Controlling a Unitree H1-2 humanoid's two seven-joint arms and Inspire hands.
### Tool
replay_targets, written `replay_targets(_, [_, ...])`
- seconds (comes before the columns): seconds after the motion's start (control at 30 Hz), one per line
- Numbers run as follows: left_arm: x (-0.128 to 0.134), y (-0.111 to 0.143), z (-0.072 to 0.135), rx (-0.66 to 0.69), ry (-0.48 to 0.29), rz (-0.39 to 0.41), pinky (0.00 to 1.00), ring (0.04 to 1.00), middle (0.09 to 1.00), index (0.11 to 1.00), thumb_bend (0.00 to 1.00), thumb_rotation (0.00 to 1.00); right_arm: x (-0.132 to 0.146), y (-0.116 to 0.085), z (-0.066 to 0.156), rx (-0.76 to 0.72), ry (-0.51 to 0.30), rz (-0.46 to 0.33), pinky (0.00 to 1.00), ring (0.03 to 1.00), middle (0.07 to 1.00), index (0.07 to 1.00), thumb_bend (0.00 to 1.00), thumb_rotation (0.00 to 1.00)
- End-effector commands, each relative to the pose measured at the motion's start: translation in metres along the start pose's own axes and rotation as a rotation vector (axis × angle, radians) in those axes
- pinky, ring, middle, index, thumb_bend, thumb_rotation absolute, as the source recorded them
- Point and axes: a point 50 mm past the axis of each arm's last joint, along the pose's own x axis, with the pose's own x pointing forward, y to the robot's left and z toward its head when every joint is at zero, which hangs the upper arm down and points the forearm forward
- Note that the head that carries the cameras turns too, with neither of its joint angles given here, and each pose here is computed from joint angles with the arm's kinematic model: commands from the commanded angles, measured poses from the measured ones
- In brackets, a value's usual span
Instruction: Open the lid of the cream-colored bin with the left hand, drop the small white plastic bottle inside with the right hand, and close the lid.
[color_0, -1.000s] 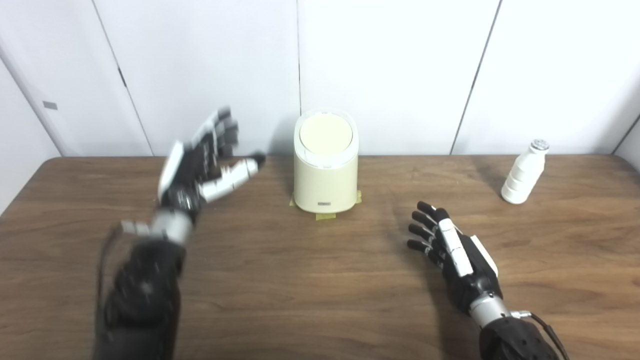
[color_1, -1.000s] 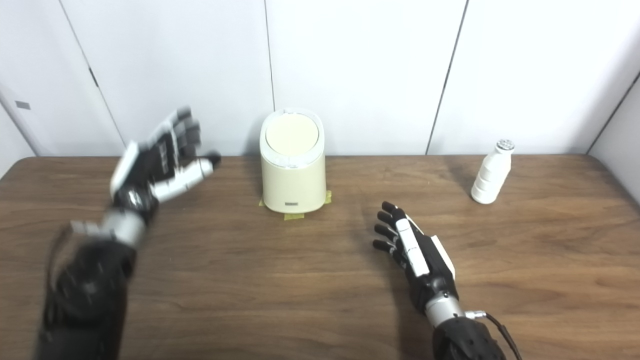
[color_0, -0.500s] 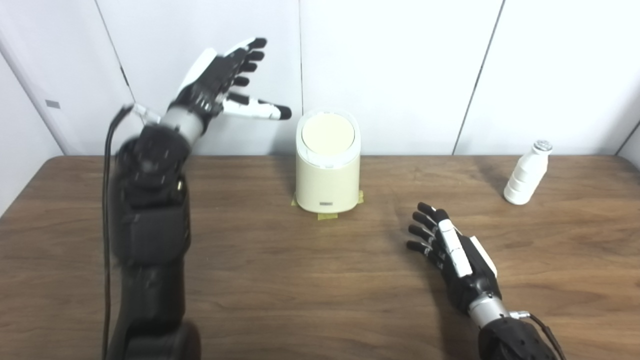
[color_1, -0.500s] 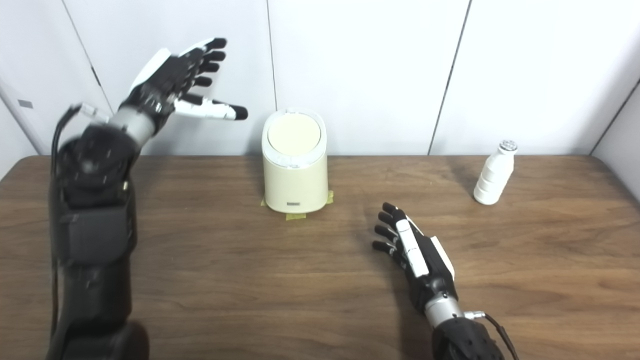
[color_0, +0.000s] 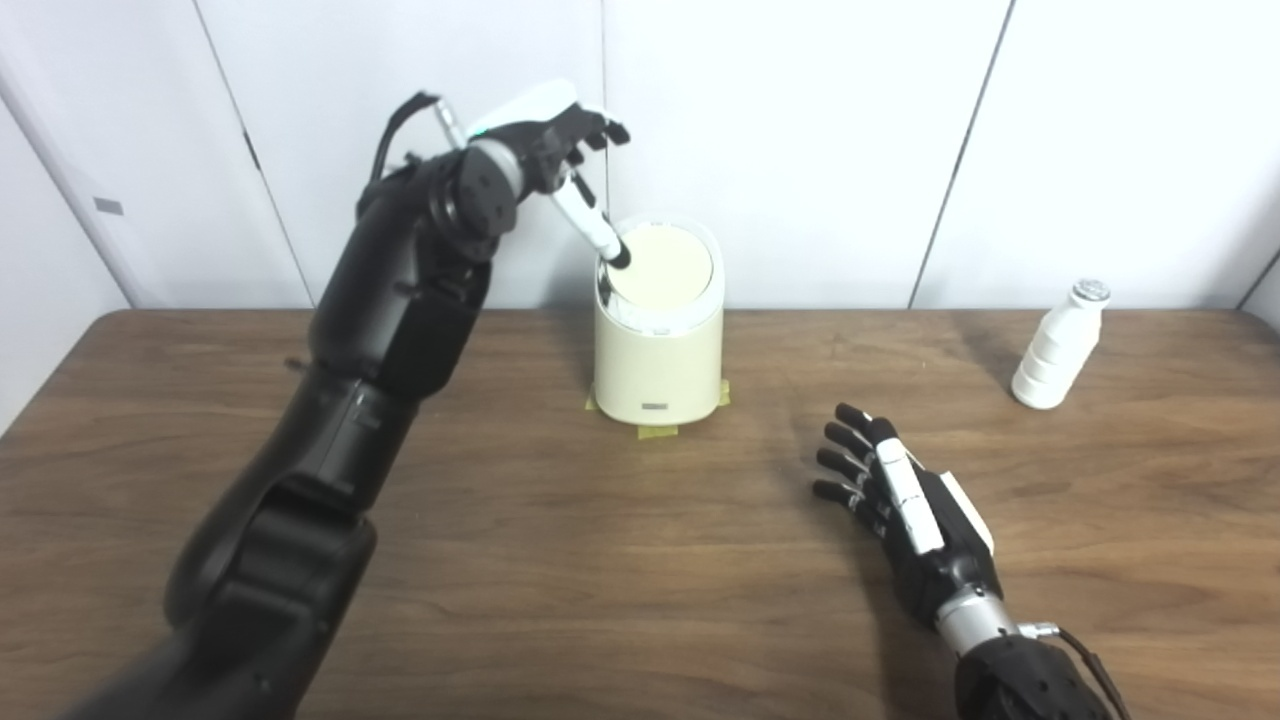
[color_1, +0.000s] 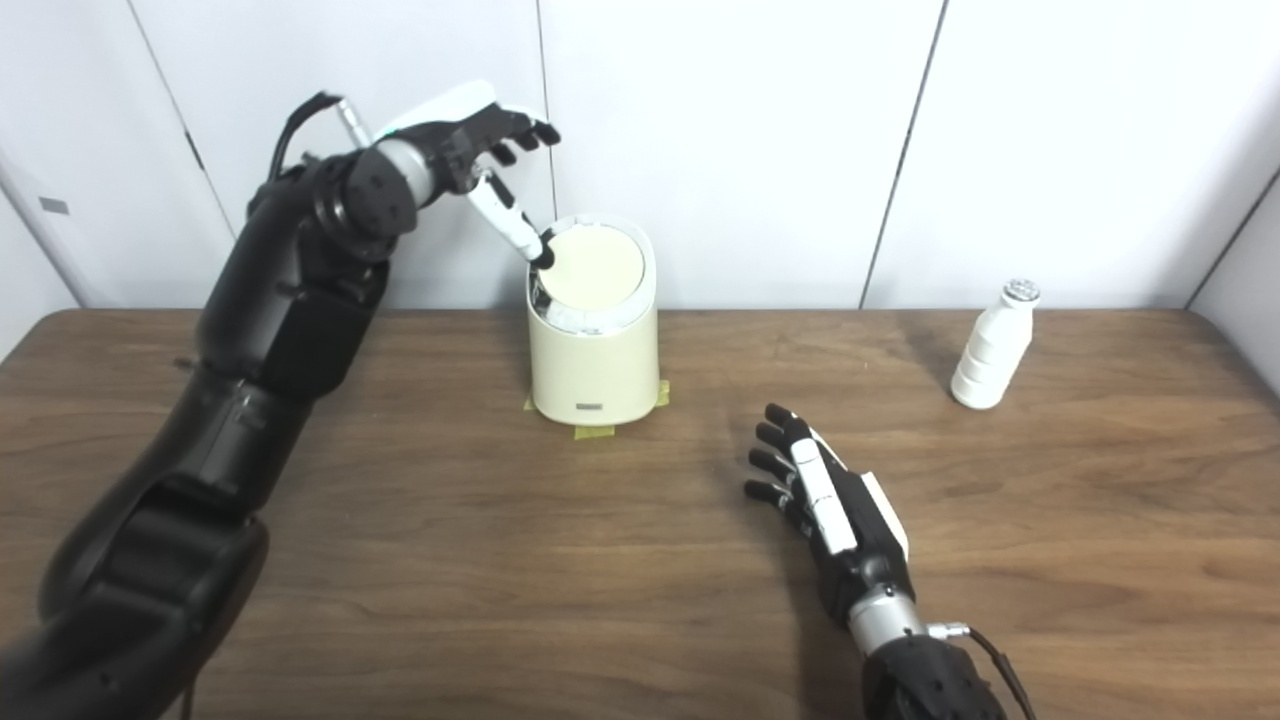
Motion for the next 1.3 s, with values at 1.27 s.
replay_targets(1.27, [0.042, -0.017, 0.044, 0.324, -0.136, 0.161, 0.88, 0.931, 0.926, 0.892, 0.97, 0.03, 0.006, 0.016, 0.028, 0.01, -0.129, -0.006, 0.76, 0.837, 0.872, 0.898, 0.57, 0.9])
